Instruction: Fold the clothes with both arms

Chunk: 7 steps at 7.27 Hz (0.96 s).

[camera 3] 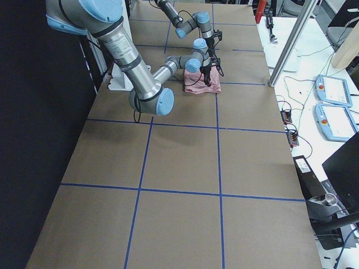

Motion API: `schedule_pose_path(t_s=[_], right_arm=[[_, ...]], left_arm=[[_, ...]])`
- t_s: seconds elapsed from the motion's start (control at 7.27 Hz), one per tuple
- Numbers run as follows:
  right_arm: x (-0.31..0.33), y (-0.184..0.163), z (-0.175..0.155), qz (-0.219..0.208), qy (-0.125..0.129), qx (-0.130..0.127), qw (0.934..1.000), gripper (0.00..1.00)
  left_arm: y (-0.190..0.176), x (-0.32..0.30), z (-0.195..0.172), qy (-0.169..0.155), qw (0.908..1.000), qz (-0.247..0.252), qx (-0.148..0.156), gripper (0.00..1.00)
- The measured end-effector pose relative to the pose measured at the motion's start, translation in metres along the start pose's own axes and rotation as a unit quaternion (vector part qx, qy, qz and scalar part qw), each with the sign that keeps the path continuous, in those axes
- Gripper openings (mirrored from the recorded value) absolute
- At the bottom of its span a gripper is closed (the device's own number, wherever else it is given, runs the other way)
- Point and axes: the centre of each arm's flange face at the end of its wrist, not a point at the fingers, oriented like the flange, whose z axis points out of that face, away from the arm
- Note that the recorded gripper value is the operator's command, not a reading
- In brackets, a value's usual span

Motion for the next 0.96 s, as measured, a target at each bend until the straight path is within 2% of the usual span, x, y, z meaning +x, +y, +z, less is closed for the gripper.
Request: schedule_pose_path(t_s=[0.28,0.69,0.83,0.96], right_arm=[[-0.005,-0.002,-0.001,0.018,0.003,0.011,0.9998,0.0],[0.0,-0.011,0.007,0.025,0.023,0.036,0.9988,0.0],[0.004,-0.013,0.013,0.025,0.032,0.046,0.9981,0.41],[0.006,-0.016,0.015,0.023,0.036,0.051,0.9978,0.99]], left_arm=[[0.0,0.0,-0.001,0.001,1.0,-0.002,0.001,1.0],[0.0,0.001,-0.003,0.002,1.0,-0.003,0.002,1.0],[0.0,0.001,-0.004,0.003,1.0,-0.003,0.002,1.0],[0.0,0.001,-0.006,0.004,1.0,-0.002,0.003,1.0]])
